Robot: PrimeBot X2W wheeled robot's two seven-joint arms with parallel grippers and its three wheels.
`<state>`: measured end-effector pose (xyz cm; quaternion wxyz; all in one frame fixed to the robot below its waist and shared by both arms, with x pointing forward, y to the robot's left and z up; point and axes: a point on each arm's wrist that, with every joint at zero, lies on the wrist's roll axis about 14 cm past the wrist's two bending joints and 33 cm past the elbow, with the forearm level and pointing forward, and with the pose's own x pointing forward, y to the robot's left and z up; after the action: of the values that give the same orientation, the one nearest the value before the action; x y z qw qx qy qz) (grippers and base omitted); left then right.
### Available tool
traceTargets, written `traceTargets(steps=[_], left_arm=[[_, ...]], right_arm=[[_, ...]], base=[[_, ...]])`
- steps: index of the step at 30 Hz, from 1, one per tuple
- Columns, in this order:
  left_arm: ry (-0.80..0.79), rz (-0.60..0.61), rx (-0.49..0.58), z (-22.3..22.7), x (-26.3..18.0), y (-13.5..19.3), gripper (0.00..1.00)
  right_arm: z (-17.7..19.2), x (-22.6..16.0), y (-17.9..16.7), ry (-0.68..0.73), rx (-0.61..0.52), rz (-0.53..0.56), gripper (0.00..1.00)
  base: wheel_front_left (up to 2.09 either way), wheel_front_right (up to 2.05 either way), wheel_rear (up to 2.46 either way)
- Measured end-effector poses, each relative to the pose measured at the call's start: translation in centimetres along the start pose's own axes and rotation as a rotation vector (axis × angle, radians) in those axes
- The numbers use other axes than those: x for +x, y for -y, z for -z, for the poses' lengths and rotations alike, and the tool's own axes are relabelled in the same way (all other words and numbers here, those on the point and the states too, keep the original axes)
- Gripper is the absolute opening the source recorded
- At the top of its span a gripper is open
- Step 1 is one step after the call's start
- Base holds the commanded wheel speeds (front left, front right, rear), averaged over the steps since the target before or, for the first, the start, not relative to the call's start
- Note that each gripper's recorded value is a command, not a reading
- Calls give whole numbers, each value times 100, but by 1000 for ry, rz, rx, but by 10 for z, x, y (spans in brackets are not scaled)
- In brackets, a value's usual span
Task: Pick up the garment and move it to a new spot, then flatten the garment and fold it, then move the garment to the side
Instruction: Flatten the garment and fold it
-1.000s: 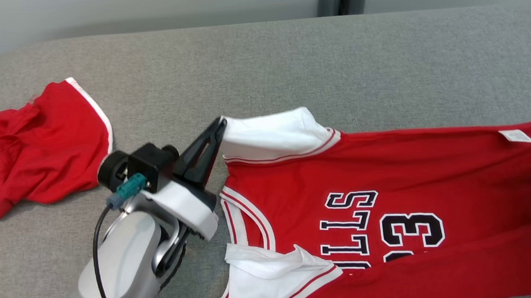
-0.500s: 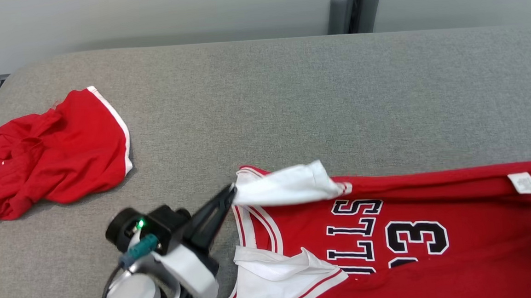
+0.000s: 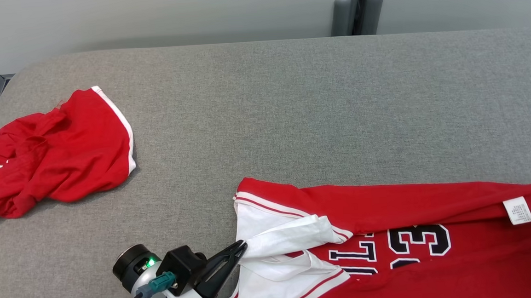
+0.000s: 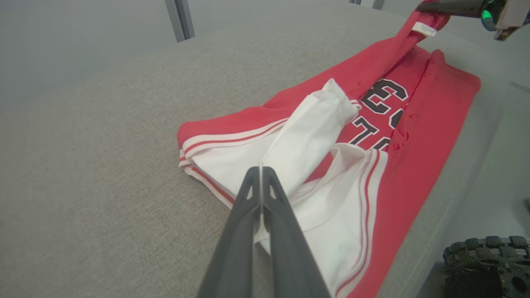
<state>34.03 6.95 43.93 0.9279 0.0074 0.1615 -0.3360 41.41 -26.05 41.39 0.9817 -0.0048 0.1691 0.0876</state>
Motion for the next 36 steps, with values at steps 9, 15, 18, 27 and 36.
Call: traceTargets(steps=[9, 15, 18, 27, 36], left_arm=[[-67, 49, 17, 11, -5, 10, 0], [-109, 79, 27, 16, -10, 18, 0], [-131, 94, 33, 19, -13, 21, 0], [-160, 139, 32, 22, -16, 34, 23], [-202, 157, 29, 30, -19, 39, 100]], right_arm=[[13, -16, 1, -91, -13, -56, 0], [15, -26, 5, -132, -19, -75, 0], [19, -32, 7, -171, -14, -80, 0], [42, -52, 15, -328, 104, -44, 100], [36, -57, 25, -349, 220, 0, 100]], base=[[0, 0, 0], [0, 0, 0], [0, 0, 0], [0, 0, 0], [0, 0, 0]])
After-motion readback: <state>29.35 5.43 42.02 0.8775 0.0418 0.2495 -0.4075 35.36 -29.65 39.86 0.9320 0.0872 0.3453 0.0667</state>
